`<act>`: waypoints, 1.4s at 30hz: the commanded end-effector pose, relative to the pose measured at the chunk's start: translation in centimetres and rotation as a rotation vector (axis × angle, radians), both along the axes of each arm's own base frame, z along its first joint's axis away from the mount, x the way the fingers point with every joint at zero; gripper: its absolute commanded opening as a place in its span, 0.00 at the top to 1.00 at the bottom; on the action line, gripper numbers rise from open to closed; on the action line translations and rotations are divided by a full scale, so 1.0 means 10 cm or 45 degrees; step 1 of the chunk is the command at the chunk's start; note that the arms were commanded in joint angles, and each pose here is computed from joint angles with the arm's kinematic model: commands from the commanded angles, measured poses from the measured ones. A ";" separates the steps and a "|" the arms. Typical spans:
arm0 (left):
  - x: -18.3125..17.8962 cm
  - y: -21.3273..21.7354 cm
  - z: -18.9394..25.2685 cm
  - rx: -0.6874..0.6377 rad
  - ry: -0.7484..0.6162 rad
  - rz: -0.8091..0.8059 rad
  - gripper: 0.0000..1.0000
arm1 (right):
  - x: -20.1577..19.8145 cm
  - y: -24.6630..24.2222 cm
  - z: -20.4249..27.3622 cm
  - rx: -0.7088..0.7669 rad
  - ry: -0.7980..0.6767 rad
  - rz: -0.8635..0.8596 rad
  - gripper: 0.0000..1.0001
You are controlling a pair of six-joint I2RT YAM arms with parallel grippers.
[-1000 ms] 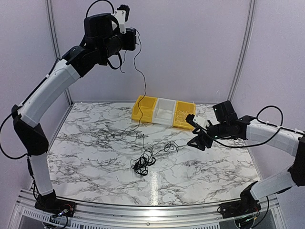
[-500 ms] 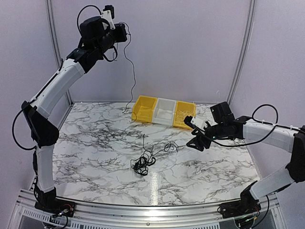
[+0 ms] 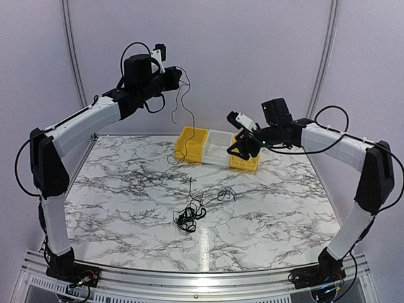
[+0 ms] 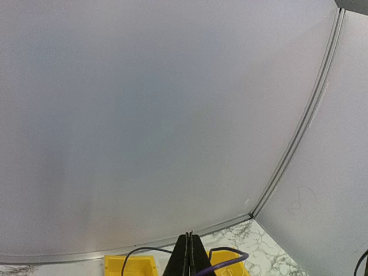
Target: Untangle the cables
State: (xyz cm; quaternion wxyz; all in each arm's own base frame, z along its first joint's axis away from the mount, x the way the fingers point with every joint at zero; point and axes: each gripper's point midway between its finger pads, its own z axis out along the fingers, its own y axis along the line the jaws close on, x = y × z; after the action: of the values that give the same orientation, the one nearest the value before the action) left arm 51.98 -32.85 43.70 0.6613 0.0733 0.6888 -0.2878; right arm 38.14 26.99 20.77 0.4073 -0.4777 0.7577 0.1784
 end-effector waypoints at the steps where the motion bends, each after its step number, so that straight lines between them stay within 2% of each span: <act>1: -0.42 -0.10 0.34 -0.115 -0.065 -0.104 1.00 | 0.28 0.47 0.42 0.158 -0.010 0.007 0.27; 7: -0.64 -0.15 0.14 -0.102 -0.003 -0.137 1.00 | 0.53 0.92 0.47 0.211 -0.036 0.040 0.25; 15: -0.78 -0.10 -0.03 -0.083 0.045 -0.149 1.00 | 0.39 1.34 0.34 0.278 0.013 0.217 0.23; 18: -0.80 -0.08 -0.08 -0.079 0.055 -0.145 1.00 | 0.51 1.41 0.29 0.291 0.010 0.182 0.28; 19: -0.80 -0.07 -0.09 -0.077 0.058 -0.145 1.00 | 0.55 1.43 0.30 0.299 0.002 0.178 0.32; 21: -0.81 -0.07 -0.13 -0.072 0.068 -0.145 1.00 | 0.59 1.49 0.38 0.322 -0.018 0.195 0.51; 23: -0.82 -0.06 -0.18 -0.067 0.079 -0.142 1.00 | 0.63 1.51 0.45 0.337 -0.045 0.199 0.65; 26: -0.84 -0.04 -0.27 -0.058 0.098 -0.139 1.00 | 0.68 1.51 0.60 0.336 -0.114 0.200 0.75; 30: -0.88 0.03 -0.36 -0.040 0.116 -0.123 1.00 | 0.73 1.47 0.80 0.331 -0.188 0.208 1.00; 32: -0.94 0.09 -0.52 -0.017 0.153 -0.112 0.97 | 0.75 1.45 0.91 0.309 -0.233 0.206 1.00; 33: -0.98 0.15 -0.61 -0.008 0.176 -0.096 0.91 | 0.78 1.42 0.98 0.294 -0.264 0.195 1.00; 36: -1.13 0.33 -0.92 0.031 0.240 -0.053 0.81 | 0.82 1.35 1.24 0.257 -0.370 0.176 1.00; 37: -1.19 0.41 -0.97 0.045 0.244 -0.034 0.85 | 0.83 1.32 1.36 0.257 -0.405 0.174 1.00; 39: -1.27 0.49 -1.09 0.073 0.252 -0.019 0.99 | 0.77 1.33 1.46 0.263 -0.419 0.201 1.00; 40: -1.30 0.54 -1.12 0.068 0.251 -0.009 1.00 | 0.72 1.34 1.43 0.270 -0.397 0.229 0.95; 42: -1.36 0.61 -1.16 0.050 0.245 0.004 1.00 | 0.61 1.39 1.24 0.262 -0.324 0.267 0.69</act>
State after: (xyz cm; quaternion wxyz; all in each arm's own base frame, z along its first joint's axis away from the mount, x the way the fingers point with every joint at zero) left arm 39.18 -28.48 30.98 0.5641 0.0771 0.7734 -0.2788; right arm 46.01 41.03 33.72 0.5485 -0.5082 0.6243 0.2261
